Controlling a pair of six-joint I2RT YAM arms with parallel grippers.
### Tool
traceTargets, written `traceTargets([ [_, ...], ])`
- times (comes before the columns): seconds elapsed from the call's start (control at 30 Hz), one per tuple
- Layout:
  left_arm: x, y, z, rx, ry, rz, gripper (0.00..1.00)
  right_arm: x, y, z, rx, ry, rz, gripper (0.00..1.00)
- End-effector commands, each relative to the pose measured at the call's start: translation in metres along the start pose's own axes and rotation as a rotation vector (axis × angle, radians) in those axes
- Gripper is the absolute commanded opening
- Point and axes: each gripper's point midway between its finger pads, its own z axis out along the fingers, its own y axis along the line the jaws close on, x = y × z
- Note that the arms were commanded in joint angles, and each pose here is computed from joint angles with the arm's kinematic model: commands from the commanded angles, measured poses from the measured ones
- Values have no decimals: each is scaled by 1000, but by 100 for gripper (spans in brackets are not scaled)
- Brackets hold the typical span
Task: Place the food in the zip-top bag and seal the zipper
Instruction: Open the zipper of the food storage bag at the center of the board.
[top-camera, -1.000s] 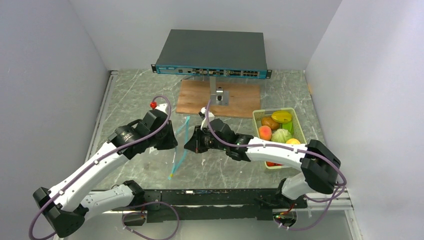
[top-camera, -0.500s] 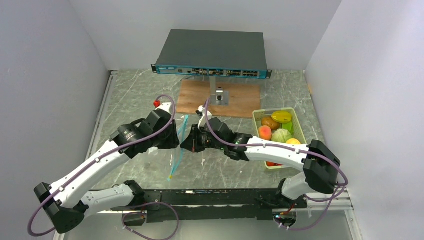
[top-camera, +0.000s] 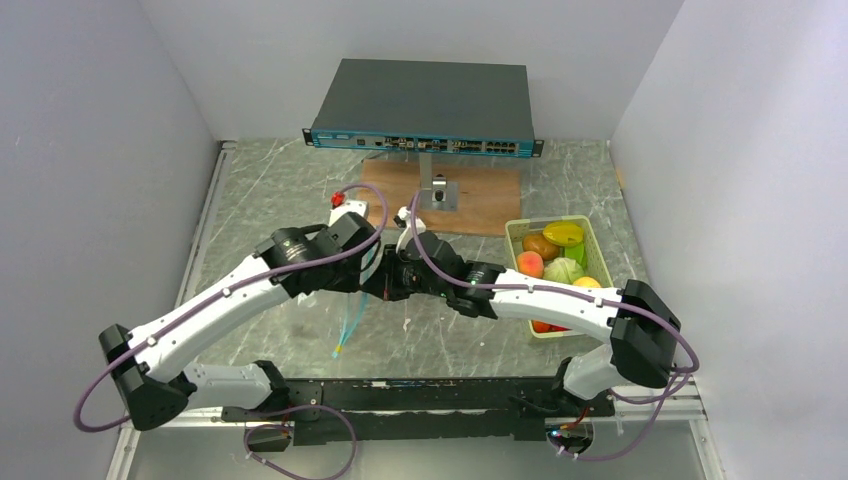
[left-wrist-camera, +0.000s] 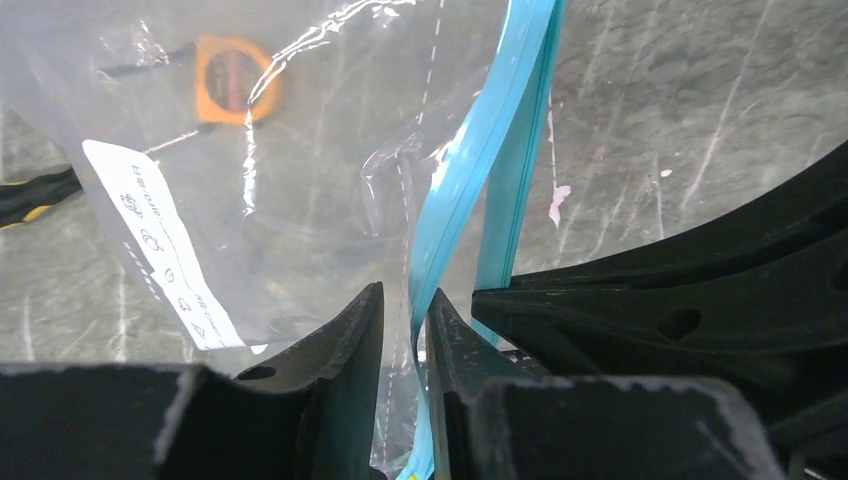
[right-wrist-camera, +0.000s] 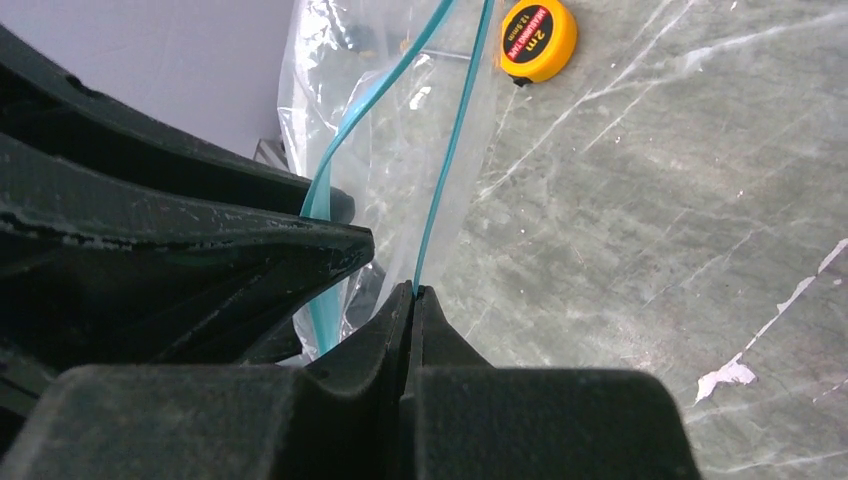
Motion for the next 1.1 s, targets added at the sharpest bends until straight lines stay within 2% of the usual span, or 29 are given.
traceTargets([
  [0.0,-7,9,-8,-90,-28,41,25,-18,19,-9,-24,-50,32,0],
  [0.23,-14,0,-10,-32,-48,91,0,-24,-11,-19,129,-90,-39,0],
  [0.5,-24,-17,-2,244,-7,216,0,-11,-70,-42,318,-48,-165,0],
  [0.67,-43,-33,2,413,25,282,0,-10,-90,-49,336,-2,-129,0],
  [0.8,-48,-33,30,388,87,332,0,-23,-106,-53,360,-3,-105,0],
  [0.93,-43,-38,56,409,68,329,0,-34,-135,-66,455,-12,-79,0],
  [1.0,-43,-43,61,456,28,315,0,-36,-137,-68,455,-11,-98,7],
  [1.07,-47,-37,65,430,-6,281,0,-34,-134,-65,427,8,-116,14],
])
